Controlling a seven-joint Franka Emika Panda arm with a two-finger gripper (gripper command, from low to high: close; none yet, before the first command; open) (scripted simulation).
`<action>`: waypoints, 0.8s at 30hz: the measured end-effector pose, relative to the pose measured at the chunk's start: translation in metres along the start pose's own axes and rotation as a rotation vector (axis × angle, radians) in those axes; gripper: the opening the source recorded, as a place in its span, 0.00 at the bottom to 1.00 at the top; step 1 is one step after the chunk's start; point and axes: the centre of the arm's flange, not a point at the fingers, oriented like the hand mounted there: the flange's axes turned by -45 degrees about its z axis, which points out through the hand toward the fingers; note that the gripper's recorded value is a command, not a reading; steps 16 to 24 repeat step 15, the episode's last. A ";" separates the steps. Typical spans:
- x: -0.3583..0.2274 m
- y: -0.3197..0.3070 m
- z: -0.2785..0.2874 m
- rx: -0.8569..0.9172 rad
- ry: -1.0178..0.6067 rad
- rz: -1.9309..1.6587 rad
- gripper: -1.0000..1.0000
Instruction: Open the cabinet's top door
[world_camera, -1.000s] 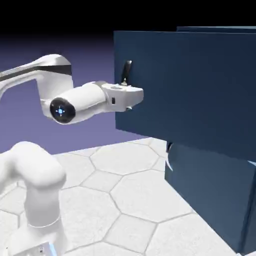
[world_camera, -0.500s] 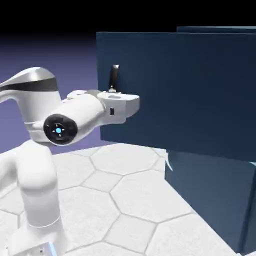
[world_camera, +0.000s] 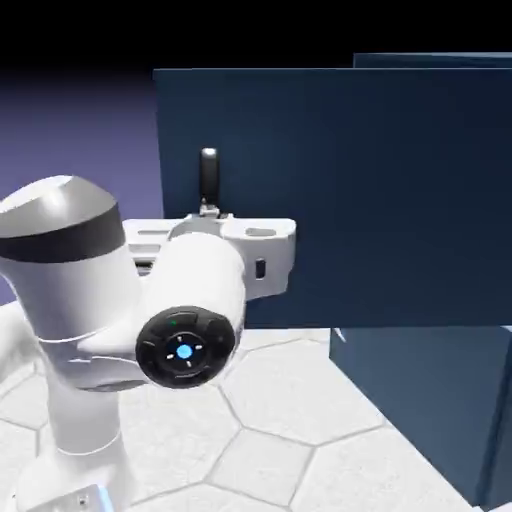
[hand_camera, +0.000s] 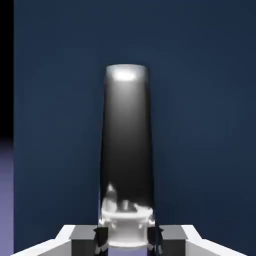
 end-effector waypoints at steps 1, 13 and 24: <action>0.000 0.003 -0.009 0.020 0.000 0.000 0.00; 0.000 0.047 -0.099 0.241 0.000 0.000 0.00; 0.000 0.055 -0.111 0.272 0.000 -0.001 1.00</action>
